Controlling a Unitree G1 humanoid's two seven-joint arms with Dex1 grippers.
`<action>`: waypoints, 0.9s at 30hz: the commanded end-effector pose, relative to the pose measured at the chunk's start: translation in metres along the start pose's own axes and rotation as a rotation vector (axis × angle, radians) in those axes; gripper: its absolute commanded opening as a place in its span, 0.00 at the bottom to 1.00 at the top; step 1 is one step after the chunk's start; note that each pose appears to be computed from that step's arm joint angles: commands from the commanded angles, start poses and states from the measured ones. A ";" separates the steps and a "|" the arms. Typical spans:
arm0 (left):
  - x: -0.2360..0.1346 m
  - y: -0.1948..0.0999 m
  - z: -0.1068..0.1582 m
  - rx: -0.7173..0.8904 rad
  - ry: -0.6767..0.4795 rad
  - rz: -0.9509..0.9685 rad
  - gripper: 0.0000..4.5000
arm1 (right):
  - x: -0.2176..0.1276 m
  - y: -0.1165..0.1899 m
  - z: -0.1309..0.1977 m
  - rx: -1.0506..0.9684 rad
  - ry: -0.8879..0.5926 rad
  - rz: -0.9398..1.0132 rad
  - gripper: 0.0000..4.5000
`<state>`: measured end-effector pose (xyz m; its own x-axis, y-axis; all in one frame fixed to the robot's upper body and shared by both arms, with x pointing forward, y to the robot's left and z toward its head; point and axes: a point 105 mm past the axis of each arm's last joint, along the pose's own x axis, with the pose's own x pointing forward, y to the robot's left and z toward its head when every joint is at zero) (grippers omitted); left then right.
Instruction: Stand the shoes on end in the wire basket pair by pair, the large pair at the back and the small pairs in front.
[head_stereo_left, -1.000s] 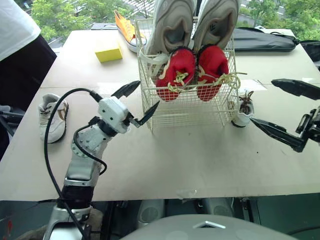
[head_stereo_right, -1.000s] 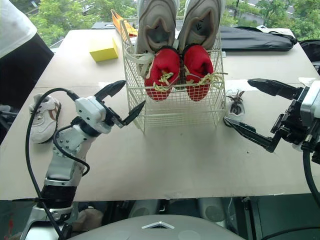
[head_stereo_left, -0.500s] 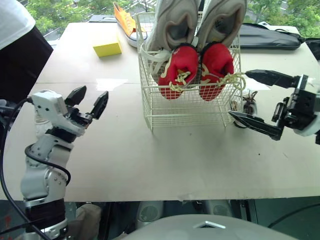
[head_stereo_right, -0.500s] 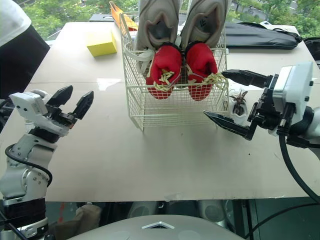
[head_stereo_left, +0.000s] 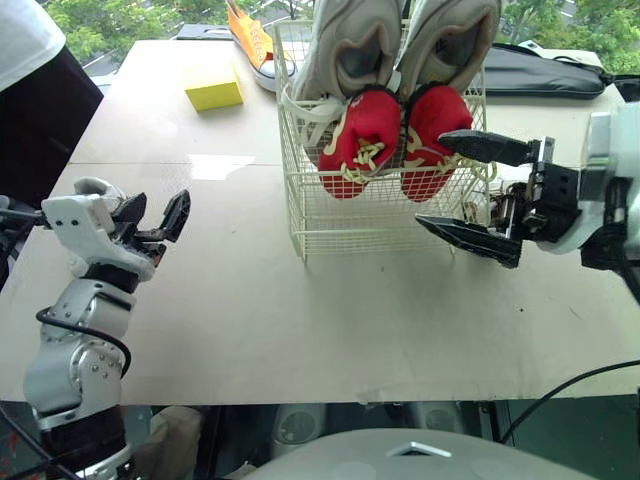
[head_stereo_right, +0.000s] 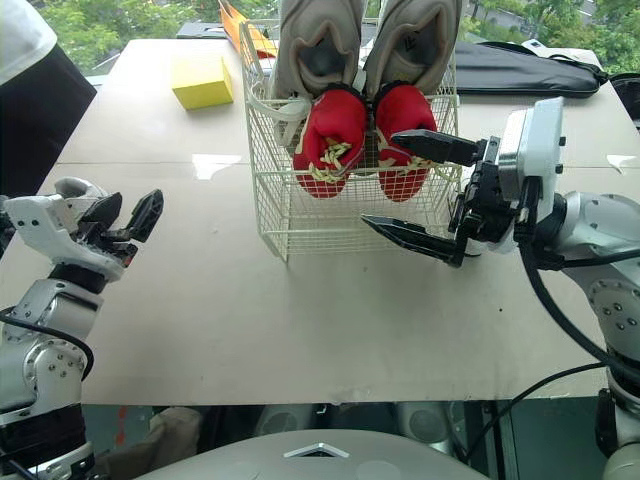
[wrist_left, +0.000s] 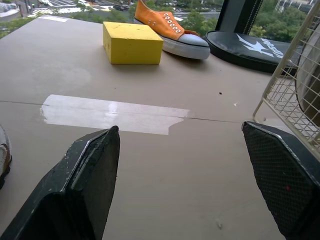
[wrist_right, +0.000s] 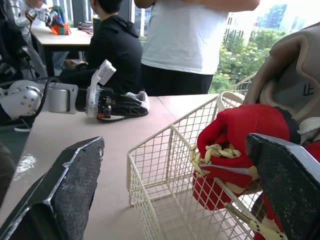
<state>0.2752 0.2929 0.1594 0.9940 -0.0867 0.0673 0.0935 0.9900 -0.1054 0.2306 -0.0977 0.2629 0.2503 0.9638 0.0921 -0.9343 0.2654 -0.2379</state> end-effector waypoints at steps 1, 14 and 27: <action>-0.011 0.002 0.017 0.033 -0.034 0.007 0.94 | 0.001 0.010 0.007 0.004 -0.007 0.080 1.00; -0.039 -0.122 0.034 -0.026 0.092 -0.737 0.94 | -0.088 0.010 -0.037 0.051 0.334 -0.366 1.00; -0.049 -0.206 0.057 0.177 0.167 -1.293 0.94 | -0.123 -0.029 -0.120 0.201 0.634 -0.988 1.00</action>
<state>0.2072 0.1051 0.2318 0.2091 -0.9736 -0.0912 0.9777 0.2065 0.0377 0.2517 -0.2158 0.1447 0.8864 0.2900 -0.3608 -0.3622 0.9198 -0.1506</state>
